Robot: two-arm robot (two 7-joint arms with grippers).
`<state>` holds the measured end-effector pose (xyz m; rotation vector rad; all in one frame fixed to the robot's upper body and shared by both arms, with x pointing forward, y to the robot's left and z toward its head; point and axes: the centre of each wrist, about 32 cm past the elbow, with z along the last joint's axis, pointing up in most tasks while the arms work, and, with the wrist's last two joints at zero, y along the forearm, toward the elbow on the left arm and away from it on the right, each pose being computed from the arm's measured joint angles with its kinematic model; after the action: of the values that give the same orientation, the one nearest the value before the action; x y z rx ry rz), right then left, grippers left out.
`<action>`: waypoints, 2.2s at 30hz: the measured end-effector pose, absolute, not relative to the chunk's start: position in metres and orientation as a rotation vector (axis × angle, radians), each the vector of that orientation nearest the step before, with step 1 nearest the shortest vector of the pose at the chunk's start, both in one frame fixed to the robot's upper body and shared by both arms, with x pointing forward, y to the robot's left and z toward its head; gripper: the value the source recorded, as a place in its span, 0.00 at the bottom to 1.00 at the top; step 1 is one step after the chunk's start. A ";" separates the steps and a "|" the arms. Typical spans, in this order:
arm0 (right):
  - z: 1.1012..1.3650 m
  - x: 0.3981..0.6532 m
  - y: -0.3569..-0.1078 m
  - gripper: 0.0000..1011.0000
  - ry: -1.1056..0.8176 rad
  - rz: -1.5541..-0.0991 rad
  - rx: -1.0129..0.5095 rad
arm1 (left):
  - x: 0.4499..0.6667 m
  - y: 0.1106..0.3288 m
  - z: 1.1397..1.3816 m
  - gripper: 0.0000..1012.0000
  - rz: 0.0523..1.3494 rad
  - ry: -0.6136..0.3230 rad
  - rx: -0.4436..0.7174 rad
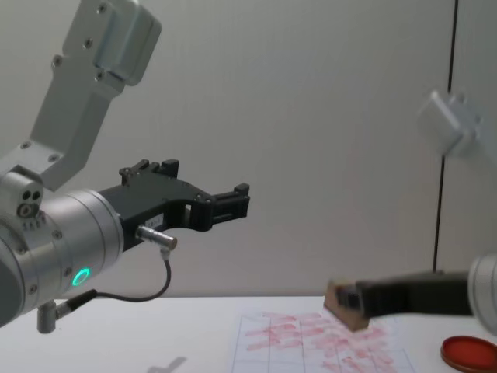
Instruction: Use the one hand to pick up the stamp and affix it onto the A4 paper.
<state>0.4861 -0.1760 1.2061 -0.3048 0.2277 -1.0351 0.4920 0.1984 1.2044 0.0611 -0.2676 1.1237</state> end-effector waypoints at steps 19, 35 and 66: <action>1.219 0.488 -0.208 0.21 0.206 -1.183 -0.286 | 0.492 0.198 1.204 0.99 1.124 -0.268 0.061; 1.195 0.514 -0.233 0.21 0.223 -1.289 -0.362 | 0.492 0.198 1.204 0.99 1.124 -0.268 0.061; 1.167 0.541 -0.243 0.49 0.304 -1.305 -0.417 | 0.492 0.198 1.204 0.99 1.124 -0.268 0.061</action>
<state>0.5409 -0.2429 1.1667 -0.4166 0.3037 -1.3049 0.4920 0.1984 1.2044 0.0612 -0.2676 1.1238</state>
